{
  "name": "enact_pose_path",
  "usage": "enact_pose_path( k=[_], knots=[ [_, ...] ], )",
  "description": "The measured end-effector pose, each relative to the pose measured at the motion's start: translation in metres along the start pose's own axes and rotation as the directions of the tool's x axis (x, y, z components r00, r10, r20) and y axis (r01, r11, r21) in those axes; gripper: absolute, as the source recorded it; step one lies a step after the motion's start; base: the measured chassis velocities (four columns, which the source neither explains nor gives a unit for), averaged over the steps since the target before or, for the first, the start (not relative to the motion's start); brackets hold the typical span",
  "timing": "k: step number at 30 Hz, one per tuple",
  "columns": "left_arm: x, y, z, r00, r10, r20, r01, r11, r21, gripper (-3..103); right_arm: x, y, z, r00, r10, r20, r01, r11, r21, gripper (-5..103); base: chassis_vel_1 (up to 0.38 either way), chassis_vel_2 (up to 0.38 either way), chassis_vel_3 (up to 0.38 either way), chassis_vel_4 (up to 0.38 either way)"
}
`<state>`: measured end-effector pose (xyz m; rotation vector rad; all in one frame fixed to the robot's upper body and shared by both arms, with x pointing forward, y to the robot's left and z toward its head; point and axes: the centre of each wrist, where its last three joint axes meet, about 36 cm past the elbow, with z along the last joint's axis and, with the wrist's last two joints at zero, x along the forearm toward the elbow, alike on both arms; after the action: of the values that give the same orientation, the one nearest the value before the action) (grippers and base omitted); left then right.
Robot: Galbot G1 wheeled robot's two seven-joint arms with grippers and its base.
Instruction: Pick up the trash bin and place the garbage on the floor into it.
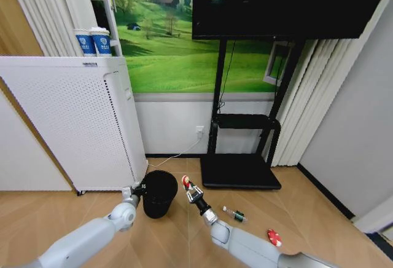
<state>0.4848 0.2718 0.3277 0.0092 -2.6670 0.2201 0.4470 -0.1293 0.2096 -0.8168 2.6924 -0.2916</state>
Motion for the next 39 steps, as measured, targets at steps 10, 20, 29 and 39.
enact_pose_path(
  k=[10, 20, 29, 39],
  knots=[
    [0.016, -0.042, 0.017, 0.996, 0.079, -0.029, -0.079, 0.997, 0.008, 7, 0.005, 0.02, 0.003, 0.999, -0.043, -0.006, 0.043, 0.999, -0.016, 25, 0.0, 0.0, 0.0, 0.0],
    [0.031, -0.042, 0.022, 0.995, 0.093, -0.032, -0.093, 0.996, 0.013, 7, 0.013, 0.03, 0.013, 0.997, -0.067, -0.037, 0.067, 0.998, -0.008, 38, 0.0, 0.0, 0.0, 0.0],
    [0.031, -0.046, 0.025, 0.995, 0.096, -0.028, -0.096, 0.995, 0.024, 7, 0.009, 0.027, 0.013, 0.997, -0.068, -0.033, 0.068, 0.998, 0.0, 71, 0.0, 0.0, 0.0, 0.0],
    [0.043, -0.02, 0.029, 1.0, 0.021, -0.011, -0.021, 0.999, 0.044, 7, 0.013, -0.008, 0.018, 0.997, 0.059, -0.054, -0.058, 0.998, 0.023, 99, 0.0, 0.0, 0.0, 0.0]
  ],
)
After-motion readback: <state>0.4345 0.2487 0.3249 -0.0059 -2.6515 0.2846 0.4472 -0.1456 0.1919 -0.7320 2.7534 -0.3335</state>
